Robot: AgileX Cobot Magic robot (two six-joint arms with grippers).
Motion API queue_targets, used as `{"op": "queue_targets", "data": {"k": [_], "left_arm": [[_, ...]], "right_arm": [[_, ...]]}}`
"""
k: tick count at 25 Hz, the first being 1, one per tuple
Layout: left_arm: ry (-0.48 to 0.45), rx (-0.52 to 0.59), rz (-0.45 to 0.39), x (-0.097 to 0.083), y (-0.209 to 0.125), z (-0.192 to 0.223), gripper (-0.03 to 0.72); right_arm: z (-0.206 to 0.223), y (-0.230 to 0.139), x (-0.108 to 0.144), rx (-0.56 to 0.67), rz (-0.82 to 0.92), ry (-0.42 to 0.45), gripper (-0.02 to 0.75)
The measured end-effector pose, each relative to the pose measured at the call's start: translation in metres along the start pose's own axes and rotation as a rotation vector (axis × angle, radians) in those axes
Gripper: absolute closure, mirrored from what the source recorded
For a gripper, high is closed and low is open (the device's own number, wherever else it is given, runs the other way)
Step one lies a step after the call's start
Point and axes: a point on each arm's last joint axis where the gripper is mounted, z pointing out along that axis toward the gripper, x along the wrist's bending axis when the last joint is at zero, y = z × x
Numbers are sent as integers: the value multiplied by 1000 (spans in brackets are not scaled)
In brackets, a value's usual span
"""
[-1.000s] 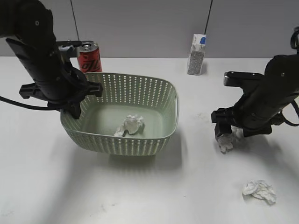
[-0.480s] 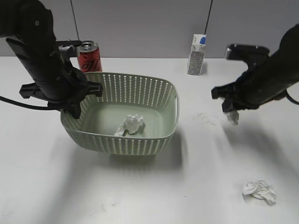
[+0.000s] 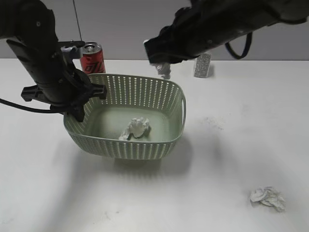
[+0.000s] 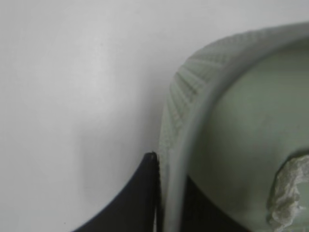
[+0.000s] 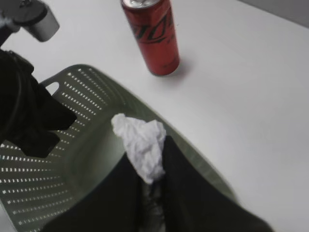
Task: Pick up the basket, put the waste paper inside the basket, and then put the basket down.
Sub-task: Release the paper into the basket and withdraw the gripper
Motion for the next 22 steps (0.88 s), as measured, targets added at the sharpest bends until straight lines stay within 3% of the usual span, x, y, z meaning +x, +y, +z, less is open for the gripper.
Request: {"op": "queue_targets", "data": {"k": [2,6,9,12,16,19,22], "left_arm": [[0,0,0,0,0,0,674],[0,0,0,0,0,0,674],[0,0,0,0,0,0,674],[0,0,0,0,0,0,674],[0,0,0,0,0,0,674],[0,0,0,0,0,0,673],[0,0,0,0,0,0,673]], "right_arm": [[21,-11,9,53,-15,20,604],[50,-32,11,148,-19,34,242],[51,-29,12,146,-49,31,103],[44,-15,13,140,-147,6,82],[13,1,5,235,-261,-127,94],[-10,-12,-12,491,-240,-252,119],[-25,-37,-31,706,-130,-276,148]]}}
